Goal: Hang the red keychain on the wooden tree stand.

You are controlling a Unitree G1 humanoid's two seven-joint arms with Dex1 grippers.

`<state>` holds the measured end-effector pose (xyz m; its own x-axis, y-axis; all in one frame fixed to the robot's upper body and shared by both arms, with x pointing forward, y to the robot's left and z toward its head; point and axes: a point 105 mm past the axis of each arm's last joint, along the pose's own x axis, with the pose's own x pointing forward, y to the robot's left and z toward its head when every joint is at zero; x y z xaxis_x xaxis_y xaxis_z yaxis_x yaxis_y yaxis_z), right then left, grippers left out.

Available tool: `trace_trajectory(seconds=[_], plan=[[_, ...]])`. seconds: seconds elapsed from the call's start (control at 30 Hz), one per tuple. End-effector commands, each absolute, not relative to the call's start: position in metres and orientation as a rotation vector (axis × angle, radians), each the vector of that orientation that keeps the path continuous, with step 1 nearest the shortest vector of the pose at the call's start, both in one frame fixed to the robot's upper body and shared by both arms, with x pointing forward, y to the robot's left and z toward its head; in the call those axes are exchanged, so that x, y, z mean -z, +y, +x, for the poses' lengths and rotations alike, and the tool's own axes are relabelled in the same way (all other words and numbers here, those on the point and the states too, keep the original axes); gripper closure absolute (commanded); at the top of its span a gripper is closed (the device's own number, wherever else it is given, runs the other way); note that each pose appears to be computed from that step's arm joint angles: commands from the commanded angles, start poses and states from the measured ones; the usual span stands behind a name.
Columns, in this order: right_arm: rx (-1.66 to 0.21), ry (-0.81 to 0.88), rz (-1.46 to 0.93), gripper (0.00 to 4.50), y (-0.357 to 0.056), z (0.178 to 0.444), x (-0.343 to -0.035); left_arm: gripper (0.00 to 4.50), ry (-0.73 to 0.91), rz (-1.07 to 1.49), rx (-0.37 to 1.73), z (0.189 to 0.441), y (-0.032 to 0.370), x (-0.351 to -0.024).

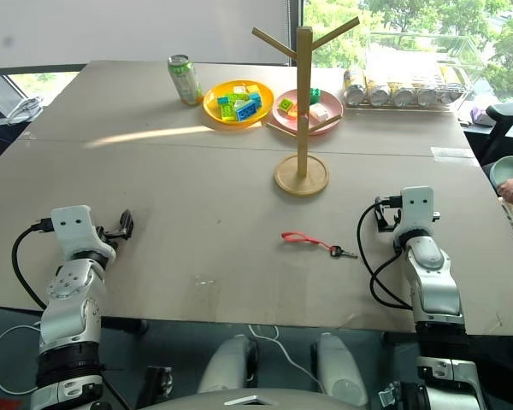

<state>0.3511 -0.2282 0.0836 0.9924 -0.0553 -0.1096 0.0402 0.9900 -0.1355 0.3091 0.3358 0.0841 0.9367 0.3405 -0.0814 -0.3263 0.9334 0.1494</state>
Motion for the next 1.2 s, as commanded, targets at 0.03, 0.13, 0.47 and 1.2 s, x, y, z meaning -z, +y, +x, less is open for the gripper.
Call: trace_trajectory(seconds=[0.03,0.13,0.47,1.2], plan=[[-0.080,0.055,-0.226,0.00,-0.226,0.352,-0.116,0.10,0.140,0.153,-0.170,0.316,0.322,-0.091],[-0.442,0.066,-0.370,0.00,-0.200,0.346,-0.151,0.10,0.110,0.210,0.229,0.324,0.283,-0.133],[-1.043,0.208,-0.443,0.00,-0.145,0.304,-0.178,0.10,0.124,0.348,0.866,0.298,0.211,-0.197],[-1.187,0.257,-0.533,0.00,-0.112,0.278,-0.130,0.10,0.154,0.576,1.453,0.224,0.141,-0.200]])
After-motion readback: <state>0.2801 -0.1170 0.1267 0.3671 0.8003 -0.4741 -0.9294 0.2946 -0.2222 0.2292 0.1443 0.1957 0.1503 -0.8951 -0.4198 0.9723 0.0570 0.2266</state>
